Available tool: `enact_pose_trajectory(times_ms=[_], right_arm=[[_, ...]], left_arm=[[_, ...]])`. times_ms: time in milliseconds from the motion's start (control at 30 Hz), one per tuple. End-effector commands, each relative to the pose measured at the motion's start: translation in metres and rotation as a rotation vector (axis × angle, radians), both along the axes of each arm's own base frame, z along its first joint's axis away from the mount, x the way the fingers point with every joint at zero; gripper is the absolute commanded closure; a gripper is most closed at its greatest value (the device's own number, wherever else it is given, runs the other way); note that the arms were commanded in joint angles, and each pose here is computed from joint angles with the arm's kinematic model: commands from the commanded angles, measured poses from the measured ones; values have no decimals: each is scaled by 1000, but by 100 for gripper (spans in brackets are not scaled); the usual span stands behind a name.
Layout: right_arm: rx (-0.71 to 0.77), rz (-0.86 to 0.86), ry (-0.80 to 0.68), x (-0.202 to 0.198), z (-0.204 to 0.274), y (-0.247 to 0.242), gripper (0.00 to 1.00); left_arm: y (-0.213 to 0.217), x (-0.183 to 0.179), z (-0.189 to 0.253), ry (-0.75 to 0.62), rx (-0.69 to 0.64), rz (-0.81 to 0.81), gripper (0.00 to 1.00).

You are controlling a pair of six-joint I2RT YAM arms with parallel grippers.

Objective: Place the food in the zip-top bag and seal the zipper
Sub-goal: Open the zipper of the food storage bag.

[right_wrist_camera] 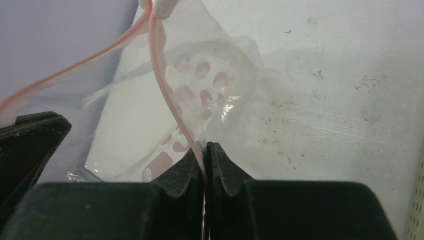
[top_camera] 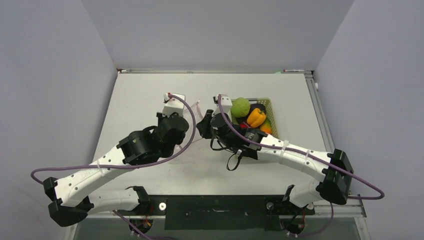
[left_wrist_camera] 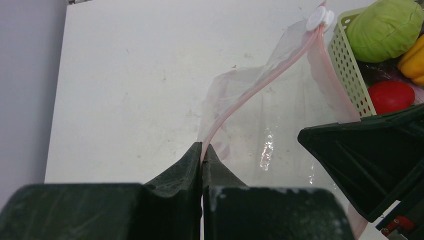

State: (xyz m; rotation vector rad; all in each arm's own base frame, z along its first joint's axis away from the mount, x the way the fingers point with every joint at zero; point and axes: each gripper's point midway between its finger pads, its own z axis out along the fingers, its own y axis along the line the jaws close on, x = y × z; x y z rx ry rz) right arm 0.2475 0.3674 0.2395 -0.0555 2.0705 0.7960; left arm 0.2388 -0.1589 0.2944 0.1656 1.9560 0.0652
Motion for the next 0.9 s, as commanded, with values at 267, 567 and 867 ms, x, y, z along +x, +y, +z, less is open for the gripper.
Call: enact_pose_trajectory(times_ms=[267,567,867], right_arm=[[-85,-72,-1,18,-45,7,95],[-233,-138,45,25,-114,-8,95],[-228,-138,43,24,-119,-14,95]], left_arm=[[44,-4,28,-93,169,128,100],[49,-4,22,-100,283,163,100],[37,-3,12,-74,268,126,100]])
